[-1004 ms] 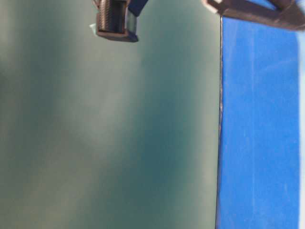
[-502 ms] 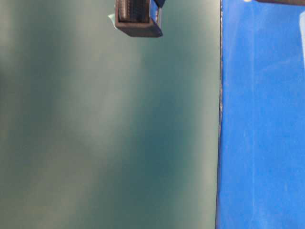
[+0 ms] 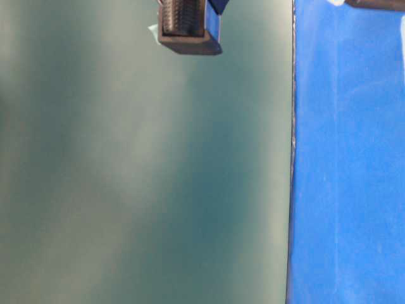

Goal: Fold the light blue towel.
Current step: 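Open both grippers and lift them off the folded edge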

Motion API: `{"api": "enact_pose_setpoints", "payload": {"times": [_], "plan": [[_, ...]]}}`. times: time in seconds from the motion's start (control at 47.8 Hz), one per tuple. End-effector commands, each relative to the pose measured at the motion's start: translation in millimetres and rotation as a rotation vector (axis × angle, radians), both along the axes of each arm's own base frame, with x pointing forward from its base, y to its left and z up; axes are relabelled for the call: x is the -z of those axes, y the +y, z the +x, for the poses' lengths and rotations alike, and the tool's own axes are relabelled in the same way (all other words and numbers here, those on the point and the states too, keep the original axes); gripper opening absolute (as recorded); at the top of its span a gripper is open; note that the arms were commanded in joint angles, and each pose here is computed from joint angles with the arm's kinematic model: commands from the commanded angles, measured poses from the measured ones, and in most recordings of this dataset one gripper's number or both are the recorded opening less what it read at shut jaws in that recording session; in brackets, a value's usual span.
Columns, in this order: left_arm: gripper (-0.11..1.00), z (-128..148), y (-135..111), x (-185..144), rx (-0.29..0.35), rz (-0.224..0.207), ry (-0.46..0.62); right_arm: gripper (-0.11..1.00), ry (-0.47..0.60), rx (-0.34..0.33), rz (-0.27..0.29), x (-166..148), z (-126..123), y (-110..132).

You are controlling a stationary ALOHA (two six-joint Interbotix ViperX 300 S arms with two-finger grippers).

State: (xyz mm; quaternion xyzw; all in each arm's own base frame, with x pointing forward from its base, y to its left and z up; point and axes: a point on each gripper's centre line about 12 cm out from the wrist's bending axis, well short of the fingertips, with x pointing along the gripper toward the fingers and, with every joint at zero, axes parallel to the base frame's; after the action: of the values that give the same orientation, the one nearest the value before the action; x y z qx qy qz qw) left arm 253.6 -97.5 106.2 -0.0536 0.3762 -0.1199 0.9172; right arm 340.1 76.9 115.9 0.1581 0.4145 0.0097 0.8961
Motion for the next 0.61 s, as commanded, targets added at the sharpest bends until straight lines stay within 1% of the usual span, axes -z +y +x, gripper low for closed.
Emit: {"api": "enact_pose_setpoints", "payload": {"times": [0.0, 0.063, 0.105, 0.167, 0.209, 0.23, 0.293, 0.376, 0.418, 0.523, 0.586], "plan": [[0.13, 6.3, -1.5, -10.6, -0.005, -0.017, -0.038, 0.45, -0.032, -0.003, 0.012, -10.6, 3.3, 3.5], [0.31, 6.6, -1.6, -15.3, -0.004, -0.021, -0.051, 0.6, -0.043, -0.009, 0.01, -15.8, 1.9, 3.8], [0.43, 6.1, -1.9, -20.3, -0.002, -0.025, -0.064, 0.66, -0.054, -0.013, 0.01, -20.5, 1.1, 3.6], [0.62, 4.1, -1.2, -25.7, 0.002, -0.025, -0.074, 0.62, -0.078, -0.022, 0.004, -28.9, 0.2, 2.8], [0.7, 2.8, 0.2, -29.8, 0.004, -0.022, -0.082, 0.6, -0.098, -0.036, -0.004, -36.5, -0.8, 3.2], [0.72, 2.5, 0.7, -31.8, 0.003, -0.022, -0.085, 0.59, -0.108, -0.04, -0.006, -39.7, -1.1, 3.1], [0.69, 1.7, 5.0, -37.5, -0.005, -0.02, -0.096, 0.6, -0.127, -0.058, -0.025, -46.9, -2.2, 1.7], [0.66, 1.5, 18.4, -42.9, -0.051, -0.019, -0.102, 0.6, -0.137, -0.061, -0.047, -51.1, -3.4, -4.7], [0.65, 1.4, 26.6, -42.9, -0.081, -0.017, -0.099, 0.6, -0.137, -0.048, -0.055, -50.7, -2.9, -11.6], [0.64, 4.1, 51.6, -40.5, -0.174, -0.008, -0.09, 0.6, -0.114, 0.011, -0.073, -46.1, -2.0, -35.5], [0.64, 5.9, 63.9, -39.8, -0.219, -0.002, -0.084, 0.6, -0.098, 0.045, -0.082, -43.3, -2.6, -48.7]]}}
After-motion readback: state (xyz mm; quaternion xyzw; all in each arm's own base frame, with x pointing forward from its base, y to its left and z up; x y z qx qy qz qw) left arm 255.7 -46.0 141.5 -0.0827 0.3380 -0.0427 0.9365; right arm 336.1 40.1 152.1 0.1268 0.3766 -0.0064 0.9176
